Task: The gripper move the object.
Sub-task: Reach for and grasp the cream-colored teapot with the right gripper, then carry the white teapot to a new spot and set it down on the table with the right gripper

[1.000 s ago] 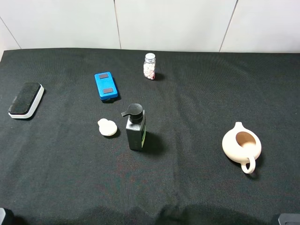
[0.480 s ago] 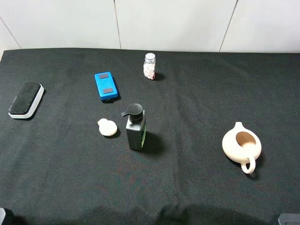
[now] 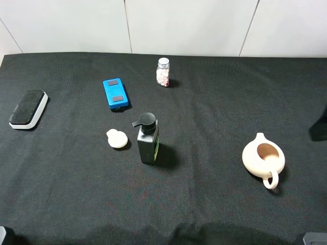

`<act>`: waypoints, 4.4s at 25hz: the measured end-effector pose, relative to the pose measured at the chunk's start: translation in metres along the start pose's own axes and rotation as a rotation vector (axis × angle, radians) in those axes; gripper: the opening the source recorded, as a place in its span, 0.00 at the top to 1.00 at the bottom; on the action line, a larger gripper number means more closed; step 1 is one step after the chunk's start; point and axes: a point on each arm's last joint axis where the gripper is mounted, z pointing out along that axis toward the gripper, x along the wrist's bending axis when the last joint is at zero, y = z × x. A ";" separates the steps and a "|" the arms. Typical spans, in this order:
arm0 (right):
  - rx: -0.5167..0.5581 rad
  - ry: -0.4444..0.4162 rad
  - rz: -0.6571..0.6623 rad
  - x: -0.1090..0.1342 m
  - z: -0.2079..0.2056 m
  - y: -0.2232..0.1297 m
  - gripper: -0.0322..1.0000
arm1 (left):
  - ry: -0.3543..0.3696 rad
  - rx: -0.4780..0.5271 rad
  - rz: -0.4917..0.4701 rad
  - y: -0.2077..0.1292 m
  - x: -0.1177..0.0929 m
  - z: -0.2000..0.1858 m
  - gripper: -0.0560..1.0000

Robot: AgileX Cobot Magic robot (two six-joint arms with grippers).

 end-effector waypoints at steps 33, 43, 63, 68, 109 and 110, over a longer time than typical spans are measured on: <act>0.190 0.012 0.093 -0.006 0.086 0.047 0.30 | 0.000 0.000 0.000 0.000 0.000 0.000 0.01; 0.246 -0.009 0.105 -0.010 0.115 0.033 0.30 | 0.000 0.000 0.000 0.000 0.000 0.000 0.01; 0.263 -0.041 0.078 -0.015 0.130 0.036 0.30 | 0.000 0.000 0.000 0.000 0.000 0.000 0.01; 0.290 -0.046 0.083 -0.017 0.145 0.037 0.30 | 0.000 0.000 0.000 0.000 0.000 0.000 0.01; 0.364 -0.020 0.109 -0.018 0.182 0.035 0.88 | 0.000 0.000 0.000 0.000 0.000 0.000 0.01; 0.366 -0.020 0.108 -0.018 0.182 0.035 0.88 | 0.000 0.000 0.000 0.000 0.000 0.000 0.01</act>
